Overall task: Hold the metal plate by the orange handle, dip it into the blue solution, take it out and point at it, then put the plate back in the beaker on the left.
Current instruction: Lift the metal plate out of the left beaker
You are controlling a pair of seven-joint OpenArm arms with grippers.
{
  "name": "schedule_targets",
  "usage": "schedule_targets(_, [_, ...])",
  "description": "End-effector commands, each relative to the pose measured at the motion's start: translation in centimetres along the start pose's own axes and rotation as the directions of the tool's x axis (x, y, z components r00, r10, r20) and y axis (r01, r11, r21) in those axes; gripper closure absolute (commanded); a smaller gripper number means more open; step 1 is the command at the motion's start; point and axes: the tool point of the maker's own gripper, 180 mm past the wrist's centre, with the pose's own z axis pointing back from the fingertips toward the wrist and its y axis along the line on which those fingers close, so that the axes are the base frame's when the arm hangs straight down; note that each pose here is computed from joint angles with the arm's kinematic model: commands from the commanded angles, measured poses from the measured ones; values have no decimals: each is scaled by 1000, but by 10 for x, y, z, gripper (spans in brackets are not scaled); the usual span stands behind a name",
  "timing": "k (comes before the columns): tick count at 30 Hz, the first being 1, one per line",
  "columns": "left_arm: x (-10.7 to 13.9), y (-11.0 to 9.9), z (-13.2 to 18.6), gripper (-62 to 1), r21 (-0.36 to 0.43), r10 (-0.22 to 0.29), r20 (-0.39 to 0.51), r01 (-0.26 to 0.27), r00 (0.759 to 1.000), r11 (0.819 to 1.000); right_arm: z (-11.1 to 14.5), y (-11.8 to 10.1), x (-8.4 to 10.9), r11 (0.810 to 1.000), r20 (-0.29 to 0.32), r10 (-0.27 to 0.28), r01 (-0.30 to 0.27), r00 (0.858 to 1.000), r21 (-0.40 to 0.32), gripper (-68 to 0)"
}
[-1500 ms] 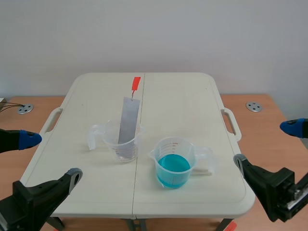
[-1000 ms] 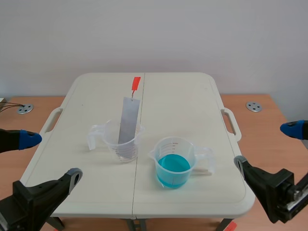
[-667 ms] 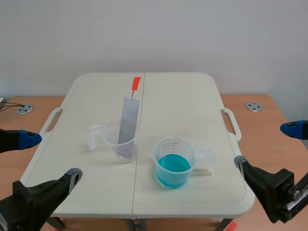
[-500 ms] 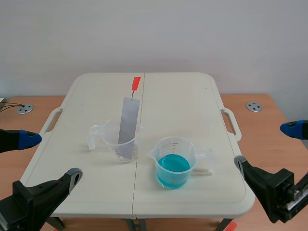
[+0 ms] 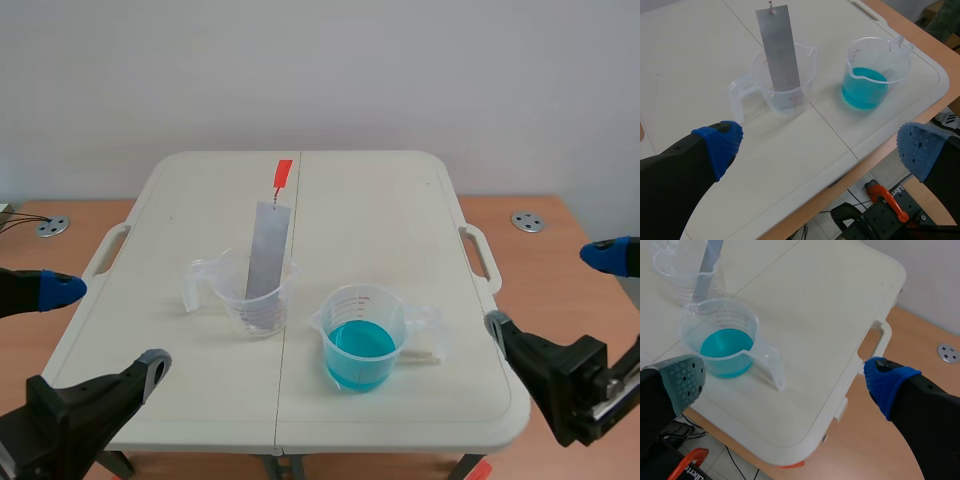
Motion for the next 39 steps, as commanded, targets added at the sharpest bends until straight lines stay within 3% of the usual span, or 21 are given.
schedule_targets(1, [7, 0, -1, -623, 1, 3, 27, -3, 1000, 1000, -2, -3, 11, 1000, 37, 8, -8, 999, -5, -663])
schedule_targets(3, [6, 0, -1, -596, 1, 3, 27, -3, 1000, 1000, -4, -3, 13, 1000, 40, 7, -7, 999, -4, -663])
schedule_targets(6, [6, 0, -1, -200, 1, -1, 23, 1, 1000, 1000, -9, -1, 16, 1000, 44, 6, -7, 999, 5, -663])
schedule_targets(7, [5, 0, -1, -85, 2, -6, 21, 6, 1000, 1000, -12, 0, 18, 1000, 47, 7, -7, 999, 10, -663])
schedule_targets(8, [5, 0, -1, -14, 2, -7, 21, 7, 1000, 1000, -14, 1, 19, 1000, 48, 7, -8, 999, 14, -663])
schedule_targets(17, [1, -2, 1, -15, 3, 2, 7, -2, 1000, 1000, -31, 10, 35, 998, 83, -35, 31, 996, 55, -663])
schedule_targets(25, [-31, -16, 17, -15, 0, 36, -100, -37, 994, 999, -49, 15, 51, 993, 125, -77, 65, 989, 99, -663])
schedule_targets(34, [-72, -36, 46, -15, 29, 118, -244, -114, 963, 993, -79, 8, 58, 985, 157, -162, 152, 974, 78, -663])
schedule_targets(39, [-88, -49, 60, -15, 30, 155, -306, -153, 939, 988, -96, 10, 68, 982, 166, -179, 166, 970, 90, -663])
